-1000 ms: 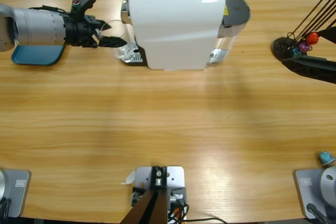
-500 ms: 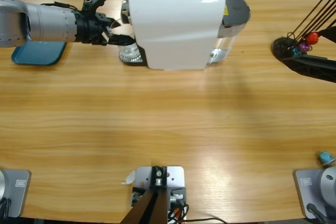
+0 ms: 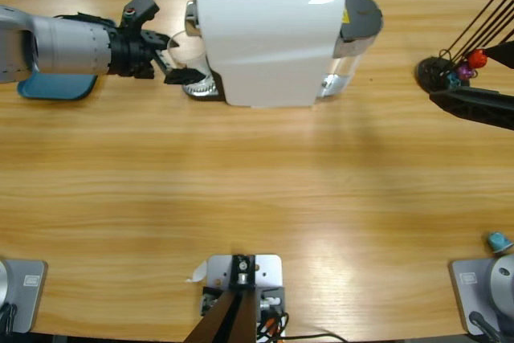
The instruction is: Pour coffee
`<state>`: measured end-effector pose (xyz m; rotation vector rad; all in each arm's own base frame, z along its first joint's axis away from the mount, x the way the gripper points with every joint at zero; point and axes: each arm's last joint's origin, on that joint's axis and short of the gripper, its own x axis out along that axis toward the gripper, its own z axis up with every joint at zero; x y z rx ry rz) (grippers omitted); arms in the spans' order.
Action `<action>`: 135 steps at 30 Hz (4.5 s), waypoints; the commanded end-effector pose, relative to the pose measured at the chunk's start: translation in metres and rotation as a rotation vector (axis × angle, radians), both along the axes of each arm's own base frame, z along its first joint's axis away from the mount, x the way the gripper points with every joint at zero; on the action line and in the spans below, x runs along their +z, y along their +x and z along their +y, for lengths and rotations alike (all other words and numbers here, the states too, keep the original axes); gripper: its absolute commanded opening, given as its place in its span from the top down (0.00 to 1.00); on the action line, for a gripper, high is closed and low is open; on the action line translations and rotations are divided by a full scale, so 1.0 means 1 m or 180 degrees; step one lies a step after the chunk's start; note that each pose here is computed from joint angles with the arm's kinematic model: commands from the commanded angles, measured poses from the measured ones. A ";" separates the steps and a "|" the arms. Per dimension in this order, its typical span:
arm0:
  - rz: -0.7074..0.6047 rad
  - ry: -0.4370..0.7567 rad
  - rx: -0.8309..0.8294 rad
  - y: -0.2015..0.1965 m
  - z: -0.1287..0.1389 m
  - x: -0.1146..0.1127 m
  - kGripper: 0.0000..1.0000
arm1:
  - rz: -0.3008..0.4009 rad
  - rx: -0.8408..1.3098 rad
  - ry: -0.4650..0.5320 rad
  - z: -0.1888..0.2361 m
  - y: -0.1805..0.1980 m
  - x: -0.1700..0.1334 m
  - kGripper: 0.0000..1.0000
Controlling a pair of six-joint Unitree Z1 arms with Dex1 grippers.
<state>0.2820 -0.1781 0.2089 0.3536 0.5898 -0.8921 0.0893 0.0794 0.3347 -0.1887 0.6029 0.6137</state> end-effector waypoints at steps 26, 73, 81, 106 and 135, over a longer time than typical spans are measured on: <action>-0.0165 0.0475 0.0761 -0.175 0.095 0.110 0.01 | 0.0388 0.0029 -0.0686 0.086 0.155 0.058 0.09; 0.0030 0.0468 0.1037 -0.167 0.097 0.102 0.11 | 0.1003 0.0430 -0.1085 0.151 0.224 0.065 1.00; 0.0037 0.0470 0.1033 -0.166 0.097 0.102 0.11 | 0.1127 0.0476 -0.1101 0.156 0.228 0.052 1.00; 0.0054 0.0469 0.1018 -0.165 0.096 0.102 0.11 | 0.1044 0.0263 -0.1191 0.136 0.227 0.060 1.00; 0.0070 0.0461 0.0998 -0.163 0.094 0.101 0.11 | 0.0249 -0.0094 -0.1052 0.112 0.202 0.137 1.00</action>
